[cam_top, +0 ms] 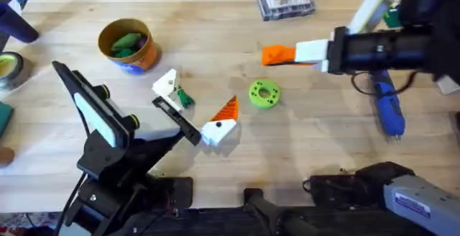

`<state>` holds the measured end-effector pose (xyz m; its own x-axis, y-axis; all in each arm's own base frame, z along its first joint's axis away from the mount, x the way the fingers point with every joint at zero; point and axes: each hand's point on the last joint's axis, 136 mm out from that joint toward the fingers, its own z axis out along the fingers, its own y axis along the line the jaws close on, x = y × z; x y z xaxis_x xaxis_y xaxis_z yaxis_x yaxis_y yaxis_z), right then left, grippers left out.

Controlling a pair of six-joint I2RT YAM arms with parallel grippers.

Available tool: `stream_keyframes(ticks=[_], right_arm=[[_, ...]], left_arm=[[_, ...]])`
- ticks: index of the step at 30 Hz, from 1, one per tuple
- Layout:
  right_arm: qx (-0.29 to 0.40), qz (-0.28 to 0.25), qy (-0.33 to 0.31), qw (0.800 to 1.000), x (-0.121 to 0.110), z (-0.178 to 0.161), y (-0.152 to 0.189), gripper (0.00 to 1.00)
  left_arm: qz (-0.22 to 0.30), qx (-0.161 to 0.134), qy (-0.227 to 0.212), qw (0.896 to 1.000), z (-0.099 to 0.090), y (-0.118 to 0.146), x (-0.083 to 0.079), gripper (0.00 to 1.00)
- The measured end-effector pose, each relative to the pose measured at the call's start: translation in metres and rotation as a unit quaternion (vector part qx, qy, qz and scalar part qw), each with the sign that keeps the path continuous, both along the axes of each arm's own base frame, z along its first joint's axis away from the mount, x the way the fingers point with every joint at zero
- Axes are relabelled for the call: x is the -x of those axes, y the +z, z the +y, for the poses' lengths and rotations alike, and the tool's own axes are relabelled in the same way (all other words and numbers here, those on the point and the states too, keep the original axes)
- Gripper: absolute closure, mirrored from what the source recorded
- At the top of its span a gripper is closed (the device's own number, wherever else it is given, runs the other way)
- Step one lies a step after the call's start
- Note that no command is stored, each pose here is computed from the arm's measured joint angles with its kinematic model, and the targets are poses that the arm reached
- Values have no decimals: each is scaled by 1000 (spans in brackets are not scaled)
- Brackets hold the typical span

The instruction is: Pick up the gripper from the table and insert it into the empty holder that is missing its gripper. Then pick up a screw, insert it into the mounting hole, and use the screwdriver to tighten it. Finally, clean up the table by picking up the vegetable and placing it into the bucket.

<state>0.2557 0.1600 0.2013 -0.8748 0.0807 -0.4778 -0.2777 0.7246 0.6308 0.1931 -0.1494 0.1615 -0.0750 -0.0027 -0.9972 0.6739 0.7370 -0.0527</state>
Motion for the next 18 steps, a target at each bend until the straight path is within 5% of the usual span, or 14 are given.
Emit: stream_keyframes(ticks=[11,18], right_arm=[[-169,180,124,961,9,53,-32,991],[-236,222,183,928,25,69,-26,991]], left_arm=[[0,9,-153,988,-33,3,41,10],[3,11,-214,977,-42,3,60,10]])
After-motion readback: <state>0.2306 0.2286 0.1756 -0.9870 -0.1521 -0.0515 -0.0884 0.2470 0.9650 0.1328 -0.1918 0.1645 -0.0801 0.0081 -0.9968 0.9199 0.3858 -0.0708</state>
